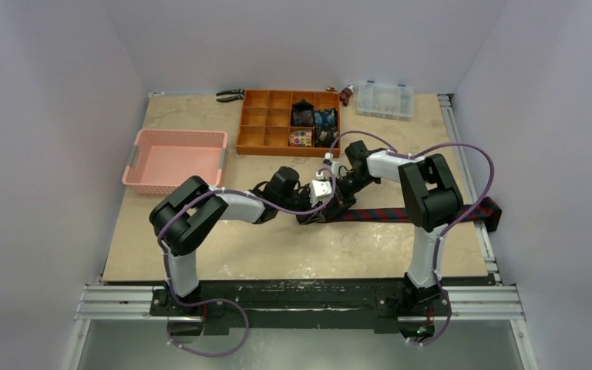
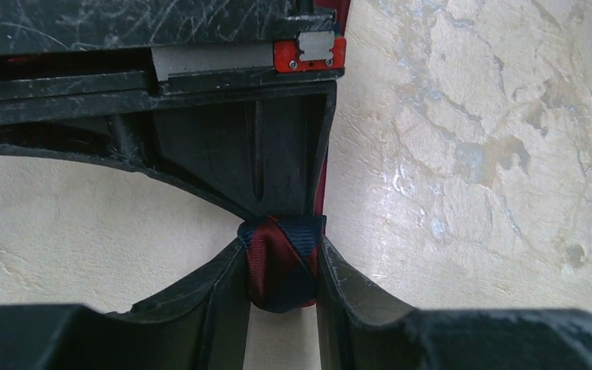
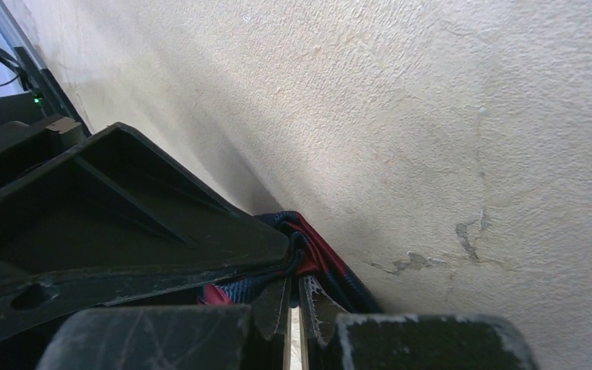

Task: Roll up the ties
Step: Roll the tie at the center of the board.

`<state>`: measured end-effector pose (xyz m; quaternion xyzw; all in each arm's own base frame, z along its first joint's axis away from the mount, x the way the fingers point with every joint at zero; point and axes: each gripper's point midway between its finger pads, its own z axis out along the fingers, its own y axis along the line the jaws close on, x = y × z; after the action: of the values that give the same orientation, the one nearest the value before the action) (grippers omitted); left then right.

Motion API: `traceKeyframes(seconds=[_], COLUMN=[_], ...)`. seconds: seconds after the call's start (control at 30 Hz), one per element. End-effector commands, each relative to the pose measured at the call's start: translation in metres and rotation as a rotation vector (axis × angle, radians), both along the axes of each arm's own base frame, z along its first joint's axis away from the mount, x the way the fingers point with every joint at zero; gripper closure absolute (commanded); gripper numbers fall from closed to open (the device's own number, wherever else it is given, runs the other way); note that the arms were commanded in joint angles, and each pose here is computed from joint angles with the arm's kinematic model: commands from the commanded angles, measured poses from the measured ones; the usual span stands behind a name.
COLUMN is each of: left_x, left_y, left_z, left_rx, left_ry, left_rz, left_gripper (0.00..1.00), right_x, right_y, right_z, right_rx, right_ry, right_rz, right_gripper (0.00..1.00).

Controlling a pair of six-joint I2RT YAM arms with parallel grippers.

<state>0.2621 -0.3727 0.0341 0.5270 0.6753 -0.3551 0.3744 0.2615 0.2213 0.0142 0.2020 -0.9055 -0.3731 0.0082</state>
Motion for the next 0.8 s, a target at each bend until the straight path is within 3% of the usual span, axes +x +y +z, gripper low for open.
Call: traceKeyframes(seconds=[0.0,0.17,0.47,0.6,0.77], left_x=[-0.003,-0.005,-0.011,-0.010,-0.004], left_y=[-0.011,0.010,0.039,0.041,0.039], left_z=[-0.009,-0.038,-0.060,-0.060,-0.059], left_rx=[0.010,0.136,0.301,0.325,0.347], left_ry=[-0.041,-0.054,-0.047,-0.042,-0.046], left_rz=[-0.062,-0.045,-0.054,-0.054,-0.055], left_gripper=[0.69,0.72,0.79,0.79,0.79], right_x=[0.003,0.008,0.012,0.014,0.018], right_y=[-0.009,0.000,-0.017,-0.023,-0.014], right_z=[-0.021,-0.004,0.032,0.050,0.065], right_rx=[-0.058,0.000,0.048,0.095,0.164], right_ry=[-0.043,-0.061,-0.056,-0.052,-0.033], right_rz=[0.020,0.011,-0.012,-0.037,-0.075], right_gripper=[1.00,1.00,0.81,0.69,0.61])
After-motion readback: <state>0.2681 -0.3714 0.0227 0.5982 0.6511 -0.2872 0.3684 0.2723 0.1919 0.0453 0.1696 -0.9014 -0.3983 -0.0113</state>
